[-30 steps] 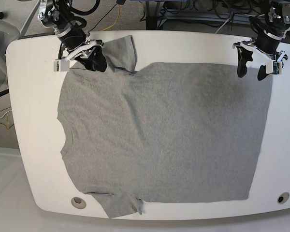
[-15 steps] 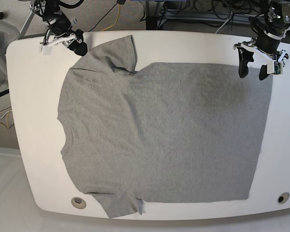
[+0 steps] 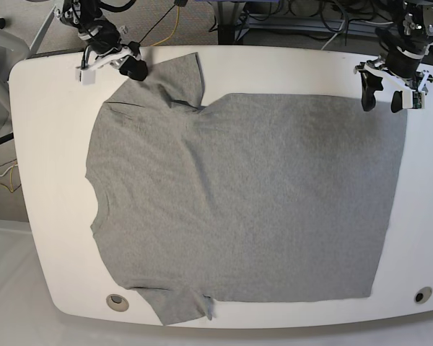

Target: Fold the T-shirt properly

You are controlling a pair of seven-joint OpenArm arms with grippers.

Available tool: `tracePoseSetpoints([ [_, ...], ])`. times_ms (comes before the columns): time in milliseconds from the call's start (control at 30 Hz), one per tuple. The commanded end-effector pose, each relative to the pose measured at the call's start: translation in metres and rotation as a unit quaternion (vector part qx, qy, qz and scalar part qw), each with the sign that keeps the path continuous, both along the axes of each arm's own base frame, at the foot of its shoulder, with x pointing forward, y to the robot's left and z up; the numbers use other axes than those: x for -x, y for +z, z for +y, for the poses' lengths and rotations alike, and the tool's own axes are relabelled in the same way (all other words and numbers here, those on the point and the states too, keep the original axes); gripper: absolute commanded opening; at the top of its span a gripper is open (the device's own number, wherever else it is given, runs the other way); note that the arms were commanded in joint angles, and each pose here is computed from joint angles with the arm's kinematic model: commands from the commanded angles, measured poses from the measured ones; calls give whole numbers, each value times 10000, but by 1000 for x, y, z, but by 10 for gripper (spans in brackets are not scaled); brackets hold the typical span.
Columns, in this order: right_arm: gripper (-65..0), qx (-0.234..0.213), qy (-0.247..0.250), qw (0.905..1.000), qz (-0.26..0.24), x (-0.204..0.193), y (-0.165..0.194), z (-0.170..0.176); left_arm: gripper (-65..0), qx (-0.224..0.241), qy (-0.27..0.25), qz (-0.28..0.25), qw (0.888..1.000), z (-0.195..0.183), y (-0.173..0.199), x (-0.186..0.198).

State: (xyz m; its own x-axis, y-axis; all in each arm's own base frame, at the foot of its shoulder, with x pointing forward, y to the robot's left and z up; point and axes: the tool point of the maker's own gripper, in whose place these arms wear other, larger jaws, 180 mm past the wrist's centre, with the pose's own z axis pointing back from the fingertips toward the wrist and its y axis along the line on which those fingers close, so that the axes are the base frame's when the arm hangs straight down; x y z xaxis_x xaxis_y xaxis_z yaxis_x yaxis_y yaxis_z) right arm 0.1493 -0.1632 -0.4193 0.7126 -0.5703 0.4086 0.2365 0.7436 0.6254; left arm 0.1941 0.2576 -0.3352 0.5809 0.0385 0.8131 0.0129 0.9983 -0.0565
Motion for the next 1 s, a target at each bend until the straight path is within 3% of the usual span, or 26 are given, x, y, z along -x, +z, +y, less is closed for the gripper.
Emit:
tracePoseSetpoints([
  [0,-456,130,150,9997,131,7,-4,3,-261,-37,-47,-138,9999,2,7,-4],
  [300,-522,-188,47,9997,168,10,-1,-1,-260,-76,182,62,9998,17,-6,-1],
  [433,-532,-123,52,9999,77,5,1,-7,-259,-138,285,53,9995,29,-3,-2],
  [967,-516,-186,-57,9996,212,5,-12,-10,-256,-126,571,97,9982,48,-7,-2],
])
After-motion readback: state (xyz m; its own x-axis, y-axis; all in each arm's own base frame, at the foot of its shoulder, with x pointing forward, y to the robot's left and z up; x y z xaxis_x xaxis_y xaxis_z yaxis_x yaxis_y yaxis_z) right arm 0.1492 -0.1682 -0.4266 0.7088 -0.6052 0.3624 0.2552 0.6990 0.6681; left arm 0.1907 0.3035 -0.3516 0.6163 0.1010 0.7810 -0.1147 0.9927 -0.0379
